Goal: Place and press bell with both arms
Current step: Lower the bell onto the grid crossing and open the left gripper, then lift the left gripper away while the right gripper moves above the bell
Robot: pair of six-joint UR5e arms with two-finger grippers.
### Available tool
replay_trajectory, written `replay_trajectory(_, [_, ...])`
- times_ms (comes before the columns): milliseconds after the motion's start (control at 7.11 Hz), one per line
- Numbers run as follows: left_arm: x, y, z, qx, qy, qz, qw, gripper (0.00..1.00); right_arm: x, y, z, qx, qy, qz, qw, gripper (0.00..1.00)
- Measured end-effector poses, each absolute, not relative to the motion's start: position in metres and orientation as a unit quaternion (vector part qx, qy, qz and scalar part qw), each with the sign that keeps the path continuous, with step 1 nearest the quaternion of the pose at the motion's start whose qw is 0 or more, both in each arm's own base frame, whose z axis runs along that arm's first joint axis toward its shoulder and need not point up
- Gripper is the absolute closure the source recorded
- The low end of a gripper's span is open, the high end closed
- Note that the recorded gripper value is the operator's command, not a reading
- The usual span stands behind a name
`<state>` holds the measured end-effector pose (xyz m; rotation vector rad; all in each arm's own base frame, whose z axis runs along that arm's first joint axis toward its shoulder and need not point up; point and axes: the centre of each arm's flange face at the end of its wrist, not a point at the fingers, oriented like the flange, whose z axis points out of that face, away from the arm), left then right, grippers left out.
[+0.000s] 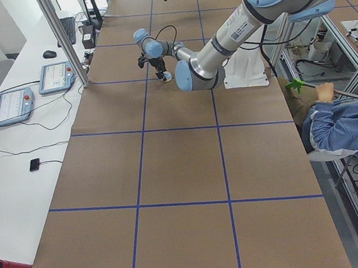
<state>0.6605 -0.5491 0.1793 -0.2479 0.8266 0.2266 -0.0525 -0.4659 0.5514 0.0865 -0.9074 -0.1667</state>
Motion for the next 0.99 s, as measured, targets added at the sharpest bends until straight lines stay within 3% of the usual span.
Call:
replay_trajectory(563, [0.654,-0.555,0.174,-0.109,0.400,0.098,0.905,0.09,-0.059,-0.475,0.540,0.045,-0.439,-0.075,0.894,0.01])
replay_trajectory(985, [0.592,-0.565,0.152,-0.088,0.416,0.077,0.902,0.10,-0.145,-0.519,0.451,0.026,-0.449,-0.021,0.893,0.07])
